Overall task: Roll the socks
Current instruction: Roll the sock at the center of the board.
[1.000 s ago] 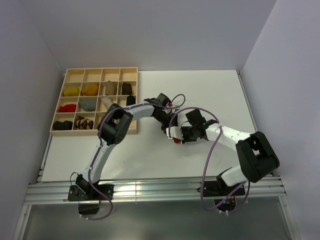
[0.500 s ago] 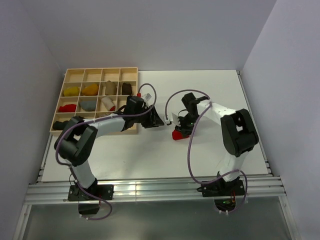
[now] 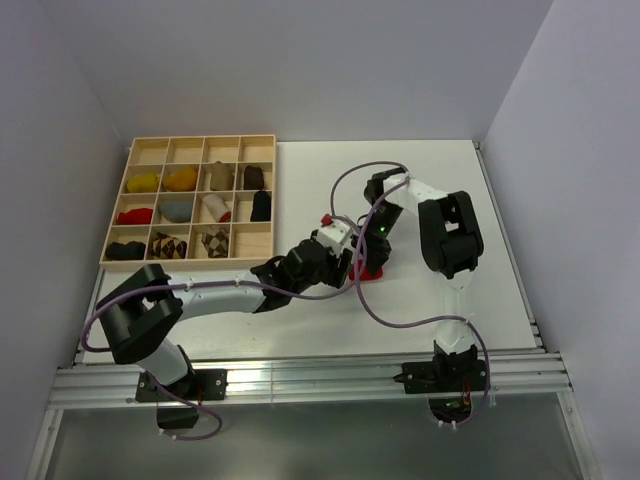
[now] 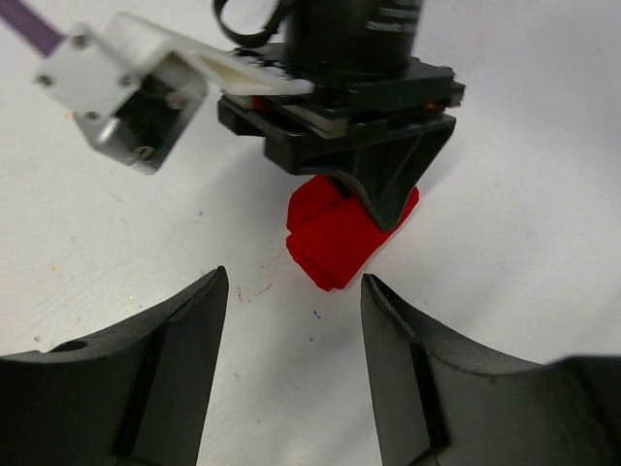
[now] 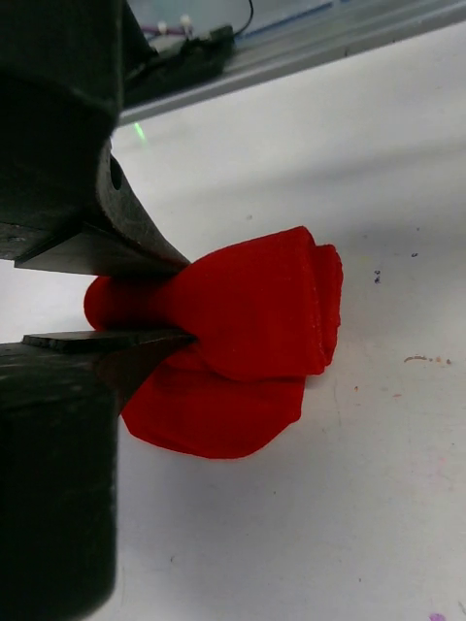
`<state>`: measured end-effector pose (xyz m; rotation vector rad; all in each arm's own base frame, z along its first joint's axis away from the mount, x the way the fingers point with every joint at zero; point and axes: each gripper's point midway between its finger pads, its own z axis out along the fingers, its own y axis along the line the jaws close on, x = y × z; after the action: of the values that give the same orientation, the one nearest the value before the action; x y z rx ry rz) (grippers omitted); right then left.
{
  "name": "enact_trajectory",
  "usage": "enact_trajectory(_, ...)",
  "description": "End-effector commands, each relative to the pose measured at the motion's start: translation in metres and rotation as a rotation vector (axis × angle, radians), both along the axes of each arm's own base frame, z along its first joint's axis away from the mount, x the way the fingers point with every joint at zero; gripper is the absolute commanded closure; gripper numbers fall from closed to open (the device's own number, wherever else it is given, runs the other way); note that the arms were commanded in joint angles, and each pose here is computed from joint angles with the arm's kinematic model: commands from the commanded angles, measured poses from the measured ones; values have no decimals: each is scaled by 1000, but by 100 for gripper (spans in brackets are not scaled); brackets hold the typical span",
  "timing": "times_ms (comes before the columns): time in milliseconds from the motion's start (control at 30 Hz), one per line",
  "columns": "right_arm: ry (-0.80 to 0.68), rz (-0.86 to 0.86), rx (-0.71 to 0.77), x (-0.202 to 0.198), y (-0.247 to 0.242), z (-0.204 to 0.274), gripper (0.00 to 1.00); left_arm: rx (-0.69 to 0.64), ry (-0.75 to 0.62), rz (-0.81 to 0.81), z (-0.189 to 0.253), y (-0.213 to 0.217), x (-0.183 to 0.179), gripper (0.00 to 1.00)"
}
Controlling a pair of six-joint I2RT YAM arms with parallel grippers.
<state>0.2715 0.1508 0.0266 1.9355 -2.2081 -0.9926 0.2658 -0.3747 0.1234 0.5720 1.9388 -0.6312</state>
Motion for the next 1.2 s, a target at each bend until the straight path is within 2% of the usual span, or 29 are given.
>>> enact_trajectory(0, 129, 20, -97, -16, -18, -8, 82, 121, -208, -22, 18, -8, 13, 38)
enact_trajectory(100, 158, 12, -115, -15, -19, -9, 81, 226, -256, -73, 3, -25, 0, 37)
enact_trajectory(133, 161, 12, -118, -15, -19, -10, 81, 296, -277, -106, -12, -29, -4, 36)
enact_trajectory(267, 160, 6, -128, -14, -20, -11, 81, 414, -343, -200, -33, -59, -29, 36)
enact_trajectory(433, 166, -2, -139, -15, -21, -11, 81, 453, -385, -273, -38, -76, -34, 36)
enact_trajectory(700, 169, -3, -147, -16, -22, -11, 82, 563, -448, -327, -55, -80, -28, 36)
enact_trajectory(1167, 176, 3, -161, -19, -25, -12, 82, 688, -455, -401, -89, -72, -15, 44)
